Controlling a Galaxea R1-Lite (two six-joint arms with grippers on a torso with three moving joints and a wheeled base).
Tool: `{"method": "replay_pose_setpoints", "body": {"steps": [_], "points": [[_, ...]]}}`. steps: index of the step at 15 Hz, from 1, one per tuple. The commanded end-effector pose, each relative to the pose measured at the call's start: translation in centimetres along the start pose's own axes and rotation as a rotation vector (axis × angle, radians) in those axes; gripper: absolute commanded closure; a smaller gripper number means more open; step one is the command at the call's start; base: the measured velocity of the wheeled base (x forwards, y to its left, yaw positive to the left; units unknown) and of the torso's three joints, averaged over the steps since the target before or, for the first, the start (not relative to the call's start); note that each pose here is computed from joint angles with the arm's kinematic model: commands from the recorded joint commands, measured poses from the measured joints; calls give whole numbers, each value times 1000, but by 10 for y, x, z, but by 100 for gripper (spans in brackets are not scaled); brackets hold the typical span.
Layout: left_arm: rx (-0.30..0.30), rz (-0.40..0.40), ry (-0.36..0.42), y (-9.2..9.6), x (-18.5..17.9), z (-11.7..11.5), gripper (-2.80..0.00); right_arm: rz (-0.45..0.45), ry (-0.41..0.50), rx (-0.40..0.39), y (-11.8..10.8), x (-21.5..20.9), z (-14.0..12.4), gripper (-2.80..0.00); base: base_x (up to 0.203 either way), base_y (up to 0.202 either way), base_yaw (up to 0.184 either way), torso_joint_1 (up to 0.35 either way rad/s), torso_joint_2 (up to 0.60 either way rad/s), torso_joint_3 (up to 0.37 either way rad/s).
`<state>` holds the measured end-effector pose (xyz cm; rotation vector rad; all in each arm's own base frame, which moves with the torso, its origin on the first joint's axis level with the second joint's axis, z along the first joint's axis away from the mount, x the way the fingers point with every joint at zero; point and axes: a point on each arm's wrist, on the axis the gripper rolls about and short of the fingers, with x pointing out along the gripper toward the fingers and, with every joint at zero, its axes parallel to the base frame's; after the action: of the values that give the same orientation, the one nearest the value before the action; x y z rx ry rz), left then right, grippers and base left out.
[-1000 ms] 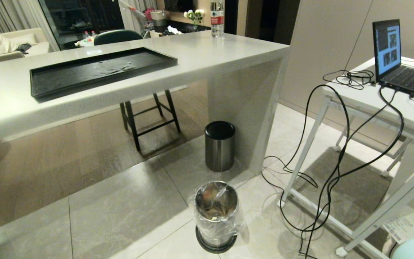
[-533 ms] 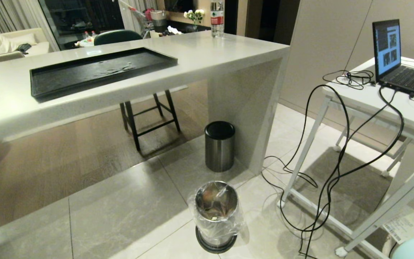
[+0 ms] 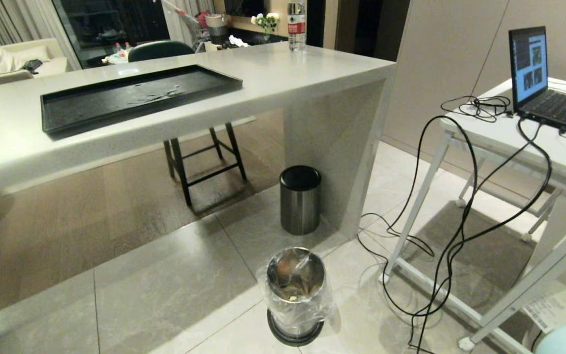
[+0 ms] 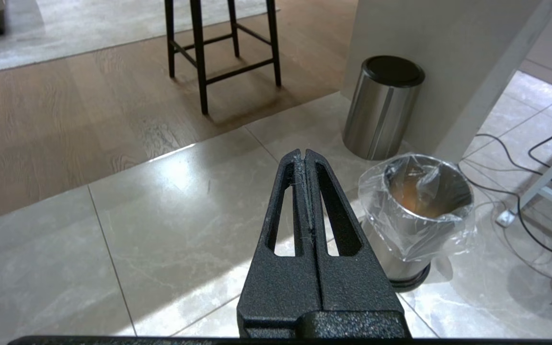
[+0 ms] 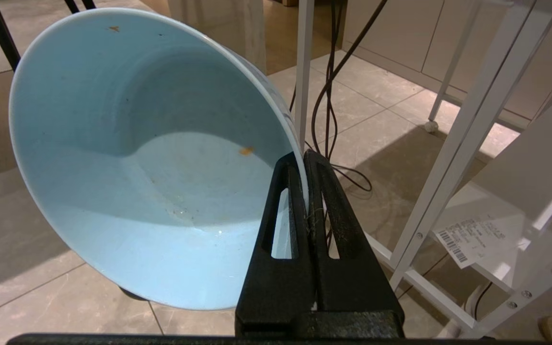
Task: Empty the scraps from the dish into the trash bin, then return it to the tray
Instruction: Put the bowl back to the table
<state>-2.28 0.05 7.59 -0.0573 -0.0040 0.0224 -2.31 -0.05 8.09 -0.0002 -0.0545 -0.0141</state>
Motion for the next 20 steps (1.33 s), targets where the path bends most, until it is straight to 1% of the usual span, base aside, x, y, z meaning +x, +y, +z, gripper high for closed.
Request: {"method": "replay_pose_setpoints", "body": {"steps": [1, 4, 16, 18, 20], "points": [[-1, 0, 0, 0, 0, 0, 0, 1, 2, 2, 0, 0, 0, 0, 0, 0, 0, 0, 0, 0], [-1, 0, 0, 0, 0, 0, 0, -9, -1, 45, 0, 0, 0, 0, 4, -7, 69, 4, 1, 4], [-1, 0, 0, 0, 0, 0, 0, -9, -1, 47, 0, 0, 0, 0, -1, -9, 176, 3, 2, 3], [-1, 0, 0, 0, 0, 0, 0, -9, -1, 47, 0, 0, 0, 0, 0, -5, 103, 2, 3, 4], [-1, 0, 0, 0, 0, 0, 0, -8, -1, 45, 0, 0, 0, 0, 0, 0, 0, 0, 0, 0]]}}
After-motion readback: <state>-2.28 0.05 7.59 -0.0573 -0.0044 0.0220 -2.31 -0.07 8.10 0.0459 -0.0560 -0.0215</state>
